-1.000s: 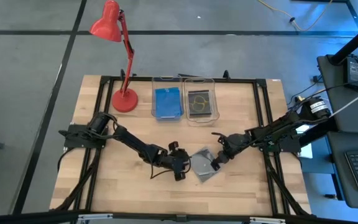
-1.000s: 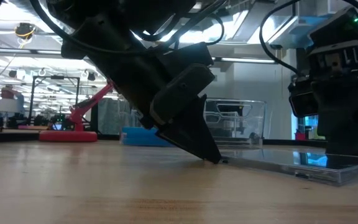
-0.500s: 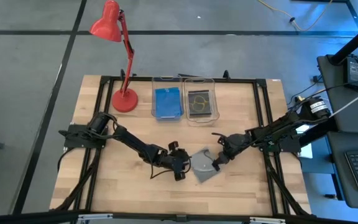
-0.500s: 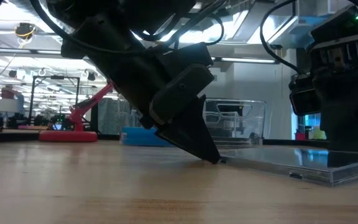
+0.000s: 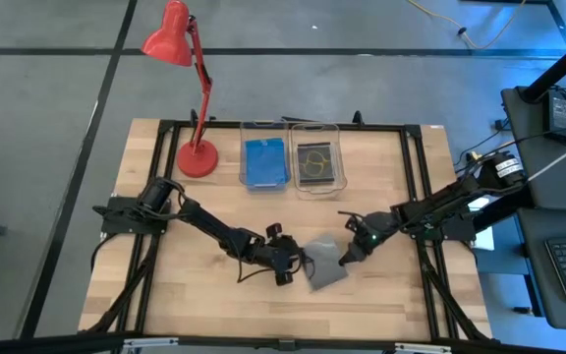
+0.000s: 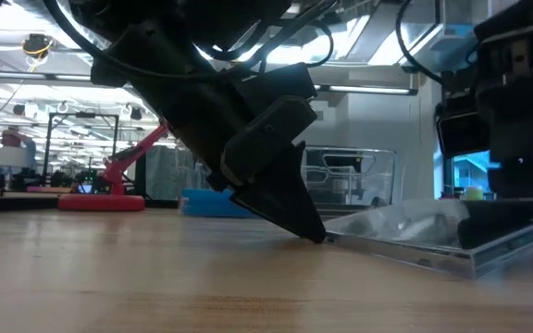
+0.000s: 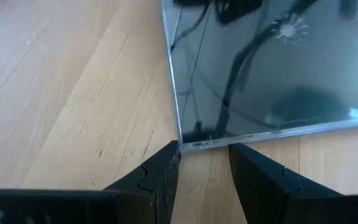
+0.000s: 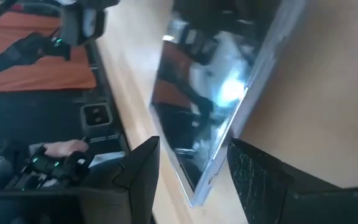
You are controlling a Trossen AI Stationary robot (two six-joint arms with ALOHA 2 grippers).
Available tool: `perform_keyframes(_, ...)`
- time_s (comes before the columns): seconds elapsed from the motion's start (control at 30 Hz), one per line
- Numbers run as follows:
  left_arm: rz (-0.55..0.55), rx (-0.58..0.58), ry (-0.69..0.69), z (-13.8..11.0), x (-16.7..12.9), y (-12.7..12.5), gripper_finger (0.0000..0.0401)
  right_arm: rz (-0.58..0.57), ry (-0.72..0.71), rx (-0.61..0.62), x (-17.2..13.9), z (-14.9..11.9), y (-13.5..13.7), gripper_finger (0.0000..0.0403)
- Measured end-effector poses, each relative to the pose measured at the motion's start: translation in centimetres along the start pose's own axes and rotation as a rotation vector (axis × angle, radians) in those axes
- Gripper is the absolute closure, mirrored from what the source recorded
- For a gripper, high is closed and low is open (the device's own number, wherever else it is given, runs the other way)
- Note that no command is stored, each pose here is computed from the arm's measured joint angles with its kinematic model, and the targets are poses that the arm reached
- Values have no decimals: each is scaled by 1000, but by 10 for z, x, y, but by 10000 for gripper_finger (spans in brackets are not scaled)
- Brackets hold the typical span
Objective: Pick & place jewel cases by type
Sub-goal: Put the black CD case into the right transparent bin
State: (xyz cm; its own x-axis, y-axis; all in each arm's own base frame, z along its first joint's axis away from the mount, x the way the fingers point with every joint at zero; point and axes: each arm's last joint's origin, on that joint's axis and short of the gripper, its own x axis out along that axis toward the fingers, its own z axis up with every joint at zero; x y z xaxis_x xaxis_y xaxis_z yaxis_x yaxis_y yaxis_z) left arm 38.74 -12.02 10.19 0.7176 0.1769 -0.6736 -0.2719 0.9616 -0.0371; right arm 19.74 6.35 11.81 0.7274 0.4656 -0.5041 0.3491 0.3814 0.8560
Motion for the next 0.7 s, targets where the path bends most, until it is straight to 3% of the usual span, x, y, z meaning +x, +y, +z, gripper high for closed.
perform_keyframes(0.43,2,-2,-1,0,0,0,258,157,1,-70,1,-3,19,213)
perform_keyframes(0.7,1,-1,-1,0,0,-1,258,143,-35,-121,1,-2,19,213)
